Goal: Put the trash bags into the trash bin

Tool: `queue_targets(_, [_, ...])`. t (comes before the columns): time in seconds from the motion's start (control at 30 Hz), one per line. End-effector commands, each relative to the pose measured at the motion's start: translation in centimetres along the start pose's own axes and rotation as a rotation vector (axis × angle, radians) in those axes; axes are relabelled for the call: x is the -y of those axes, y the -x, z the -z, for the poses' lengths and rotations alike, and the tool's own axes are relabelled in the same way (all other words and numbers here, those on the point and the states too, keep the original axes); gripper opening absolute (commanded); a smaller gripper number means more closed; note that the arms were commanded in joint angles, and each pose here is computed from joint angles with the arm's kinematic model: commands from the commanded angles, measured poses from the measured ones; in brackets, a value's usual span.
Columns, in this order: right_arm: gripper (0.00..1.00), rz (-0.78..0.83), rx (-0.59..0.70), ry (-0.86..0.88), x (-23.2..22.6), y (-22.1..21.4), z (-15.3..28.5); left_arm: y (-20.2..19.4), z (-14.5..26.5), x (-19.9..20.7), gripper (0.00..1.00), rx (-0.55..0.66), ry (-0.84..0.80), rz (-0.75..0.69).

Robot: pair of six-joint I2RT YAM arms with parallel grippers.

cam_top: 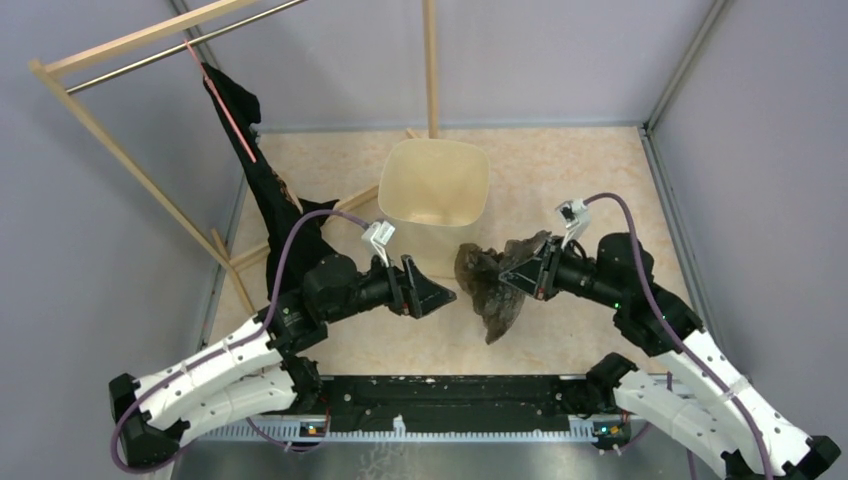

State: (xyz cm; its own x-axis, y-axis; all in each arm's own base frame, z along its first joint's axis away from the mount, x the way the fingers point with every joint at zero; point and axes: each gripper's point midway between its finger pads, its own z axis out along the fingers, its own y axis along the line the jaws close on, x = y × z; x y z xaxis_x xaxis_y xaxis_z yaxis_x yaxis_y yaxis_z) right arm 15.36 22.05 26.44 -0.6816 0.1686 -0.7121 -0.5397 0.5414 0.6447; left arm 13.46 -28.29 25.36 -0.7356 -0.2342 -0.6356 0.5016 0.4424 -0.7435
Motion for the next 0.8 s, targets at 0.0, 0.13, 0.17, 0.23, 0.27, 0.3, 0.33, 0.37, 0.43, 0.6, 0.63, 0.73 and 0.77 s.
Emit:
queue_targets(0.0, [0.0, -0.294, 0.032, -0.201, 4.2, -1.9, -0.7, 0.9, -0.4, 3.1, 0.98, -0.042, -0.095, -0.04])
queue_targets(0.13, [0.0, -0.504, 0.006, -0.243, 5.4, -3.8, -1.8, 0.1, -1.3, 3.2, 0.98, -0.133, -0.054, -0.059])
queue_targets(0.17, [0.0, -0.553, 0.014, -0.259, 5.7, -3.9, -1.9, 0.0, -1.6, 3.2, 0.98, -0.145, -0.031, -0.069])
queue_targets(0.23, [0.0, -0.646, 0.036, -0.299, 6.3, -3.9, -2.1, -0.5, -2.3, 3.6, 0.98, -0.177, -0.008, -0.096])
queue_targets(0.27, [0.0, -0.682, 0.047, -0.316, 6.4, -3.8, -2.1, -0.8, -2.7, 4.0, 0.98, -0.19, -0.011, -0.101])
queue_targets(0.3, [0.0, -0.713, 0.06, -0.329, 6.5, -3.5, -2.0, -0.8, -3.1, 4.8, 0.98, -0.198, -0.025, -0.107])
queue_targets(0.33, [0.0, -0.737, 0.069, -0.337, 6.5, -3.3, -2.0, -1.0, -3.5, 5.5, 0.98, -0.203, -0.035, -0.118])
queue_targets(0.37, [0.0, -0.757, 0.076, -0.345, 6.4, -3.1, -2.0, -1.1, -3.9, 6.0, 0.98, -0.201, -0.034, -0.129])
queue_targets(0.43, [0.0, -0.79, 0.087, -0.353, 6.1, -2.5, -1.8, -1.3, -4.7, 6.1, 0.98, -0.193, 0.016, -0.153])
queue_targets(0.6, [0.0, -0.864, 0.123, -0.389, 6.3, -2.1, -1.2, -3.6, -6.6, 5.1, 0.98, -0.208, 0.221, -0.271])
queue_targets(0.63, [0.0, -0.879, 0.135, -0.389, 6.3, -2.0, -1.1, -4.3, -6.9, 5.4, 0.98, -0.217, 0.228, -0.287])
queue_targets(0.73, [0.0, -0.898, 0.163, -0.371, 6.4, -1.7, -1.2, -6.1, -8.0, 6.9, 0.98, -0.225, 0.206, -0.299])
queue_targets(0.77, [0.0, -0.898, 0.162, -0.371, 6.3, -1.6, -1.3, -6.7, -8.4, 7.3, 0.98, -0.232, 0.193, -0.306])
